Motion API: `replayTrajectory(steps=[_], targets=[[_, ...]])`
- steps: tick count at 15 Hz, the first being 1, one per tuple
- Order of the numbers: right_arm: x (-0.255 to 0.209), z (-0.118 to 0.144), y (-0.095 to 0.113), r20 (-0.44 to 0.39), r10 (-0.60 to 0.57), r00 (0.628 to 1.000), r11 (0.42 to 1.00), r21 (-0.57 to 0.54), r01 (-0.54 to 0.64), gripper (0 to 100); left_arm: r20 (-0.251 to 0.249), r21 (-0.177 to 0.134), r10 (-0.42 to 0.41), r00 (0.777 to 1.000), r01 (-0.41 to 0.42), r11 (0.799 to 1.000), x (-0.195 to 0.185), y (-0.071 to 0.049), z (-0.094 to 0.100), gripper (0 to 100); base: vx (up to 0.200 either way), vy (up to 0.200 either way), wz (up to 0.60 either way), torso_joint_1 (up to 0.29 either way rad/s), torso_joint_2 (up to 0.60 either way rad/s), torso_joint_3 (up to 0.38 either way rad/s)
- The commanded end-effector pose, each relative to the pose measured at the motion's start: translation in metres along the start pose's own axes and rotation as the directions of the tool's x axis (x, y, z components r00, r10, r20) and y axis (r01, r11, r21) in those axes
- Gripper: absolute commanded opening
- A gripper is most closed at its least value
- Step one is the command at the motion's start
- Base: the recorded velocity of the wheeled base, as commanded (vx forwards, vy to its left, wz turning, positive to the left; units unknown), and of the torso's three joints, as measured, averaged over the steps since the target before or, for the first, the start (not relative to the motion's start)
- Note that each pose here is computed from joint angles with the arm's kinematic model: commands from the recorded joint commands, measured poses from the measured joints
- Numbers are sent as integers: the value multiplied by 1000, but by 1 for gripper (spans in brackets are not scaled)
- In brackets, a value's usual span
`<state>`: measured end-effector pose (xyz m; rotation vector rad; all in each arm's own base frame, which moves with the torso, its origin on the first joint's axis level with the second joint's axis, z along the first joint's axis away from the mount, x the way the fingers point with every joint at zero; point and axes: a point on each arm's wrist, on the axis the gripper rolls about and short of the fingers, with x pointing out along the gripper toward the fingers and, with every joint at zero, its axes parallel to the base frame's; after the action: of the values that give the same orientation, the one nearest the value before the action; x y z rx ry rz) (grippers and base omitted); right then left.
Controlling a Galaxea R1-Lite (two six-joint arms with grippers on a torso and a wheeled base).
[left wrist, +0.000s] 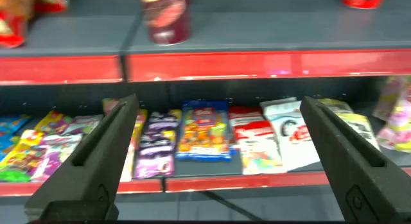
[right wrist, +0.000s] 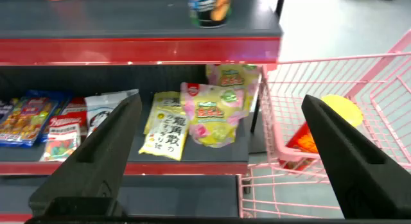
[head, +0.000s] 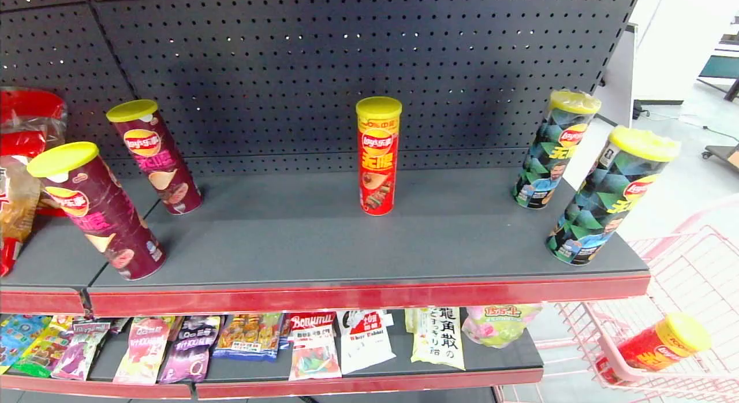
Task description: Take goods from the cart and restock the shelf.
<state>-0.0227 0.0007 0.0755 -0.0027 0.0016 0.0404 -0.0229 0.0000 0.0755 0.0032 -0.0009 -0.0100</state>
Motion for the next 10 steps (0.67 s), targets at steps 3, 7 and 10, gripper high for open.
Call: replayTrajectory(steps=[3,7,10], targets=[[0,0,0,-1,-1,1000,1000,0,1,100,-1,0,1,1000,-1,1000,0,0,0,100,0,-200,0,2,1,4],[0,0,0,-1,-1,1000,1000,1,1,100,-1,0,-1,1000,1,1000,0,0,0,100,0,-200,0,0,1,5],[0,0,0,-1,-1,1000,1000,3,1,100,-1,0,1,1000,-1,1000,0,0,0,100,0,-133,0,2,5,3]])
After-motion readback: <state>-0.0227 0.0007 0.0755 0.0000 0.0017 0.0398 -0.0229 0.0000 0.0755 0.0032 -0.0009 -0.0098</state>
